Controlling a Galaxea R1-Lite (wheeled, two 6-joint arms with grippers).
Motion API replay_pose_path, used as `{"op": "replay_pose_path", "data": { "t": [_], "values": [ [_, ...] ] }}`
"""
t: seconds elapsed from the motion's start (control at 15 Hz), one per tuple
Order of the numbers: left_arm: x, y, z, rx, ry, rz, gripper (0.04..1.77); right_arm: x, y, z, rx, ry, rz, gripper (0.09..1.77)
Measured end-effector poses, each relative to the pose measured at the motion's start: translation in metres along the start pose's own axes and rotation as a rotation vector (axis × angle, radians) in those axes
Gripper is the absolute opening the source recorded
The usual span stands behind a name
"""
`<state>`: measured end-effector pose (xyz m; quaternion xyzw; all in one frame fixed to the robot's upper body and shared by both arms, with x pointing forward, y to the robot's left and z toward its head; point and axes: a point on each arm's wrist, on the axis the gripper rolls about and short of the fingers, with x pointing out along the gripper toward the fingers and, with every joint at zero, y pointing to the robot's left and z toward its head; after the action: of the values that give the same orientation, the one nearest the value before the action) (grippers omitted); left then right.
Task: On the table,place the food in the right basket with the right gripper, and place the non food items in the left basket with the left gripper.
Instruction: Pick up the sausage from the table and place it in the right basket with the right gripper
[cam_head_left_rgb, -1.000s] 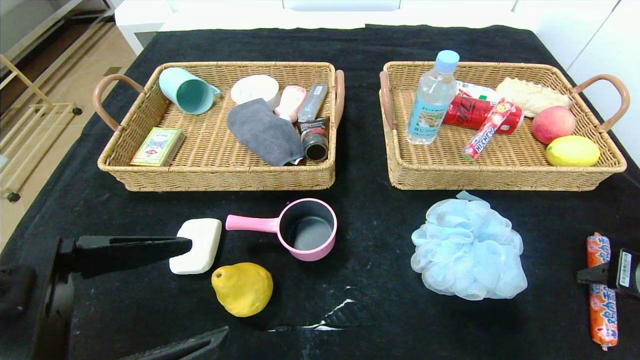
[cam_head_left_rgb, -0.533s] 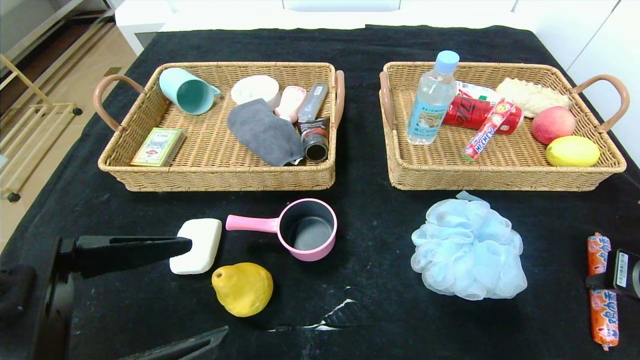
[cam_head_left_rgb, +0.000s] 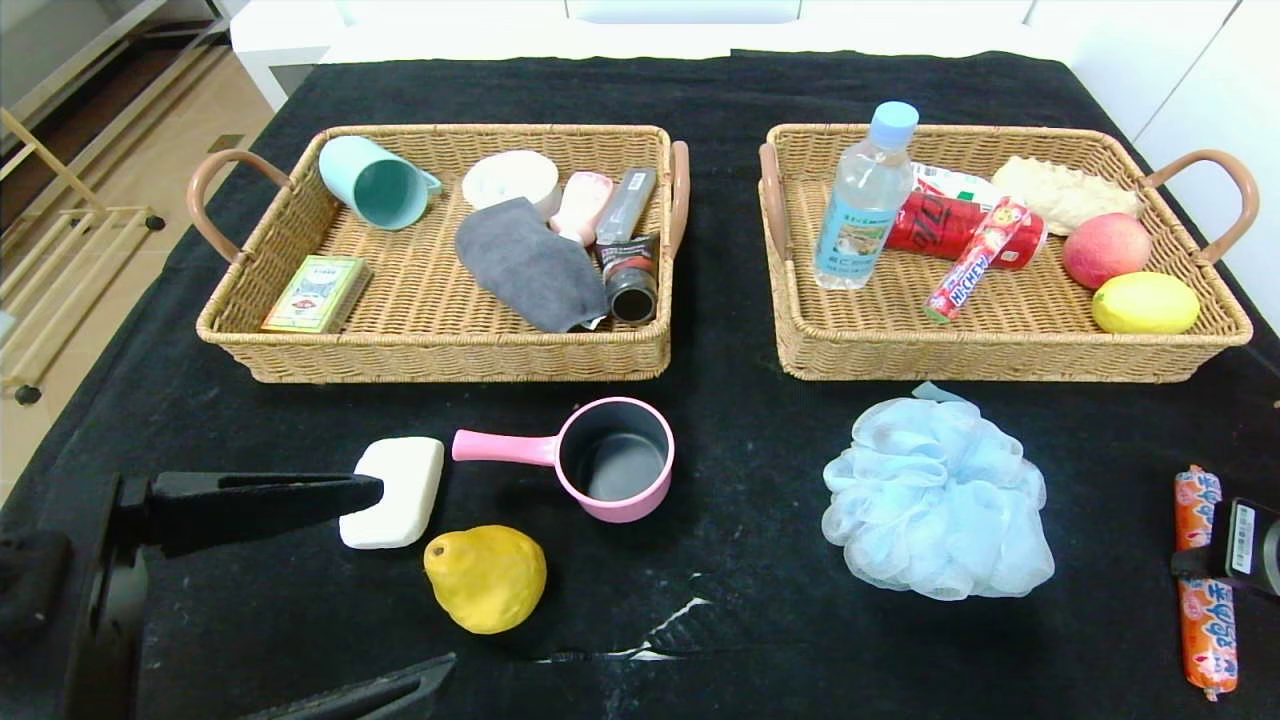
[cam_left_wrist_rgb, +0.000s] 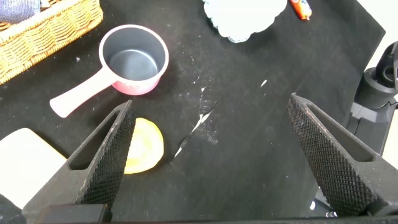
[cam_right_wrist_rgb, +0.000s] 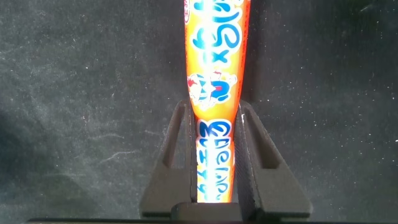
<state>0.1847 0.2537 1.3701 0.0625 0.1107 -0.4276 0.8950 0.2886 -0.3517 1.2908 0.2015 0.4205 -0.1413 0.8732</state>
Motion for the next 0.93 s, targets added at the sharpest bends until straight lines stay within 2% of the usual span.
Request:
{"op": "replay_pose_path", "data": {
  "t": [0.47,0.93],
  "values": [
    [0.0,0.0,0.0,0.0,0.002,0.0,1.76,-0.009,0.0,0.0,-0.008,-0.036,0.008,0.44],
    [0.0,0.0,-0.001,0.001,-0.001,0.0,1.76,-0.054,0.006,0.014,-0.096,-0.235,0.036,0.44]
  ]
}}
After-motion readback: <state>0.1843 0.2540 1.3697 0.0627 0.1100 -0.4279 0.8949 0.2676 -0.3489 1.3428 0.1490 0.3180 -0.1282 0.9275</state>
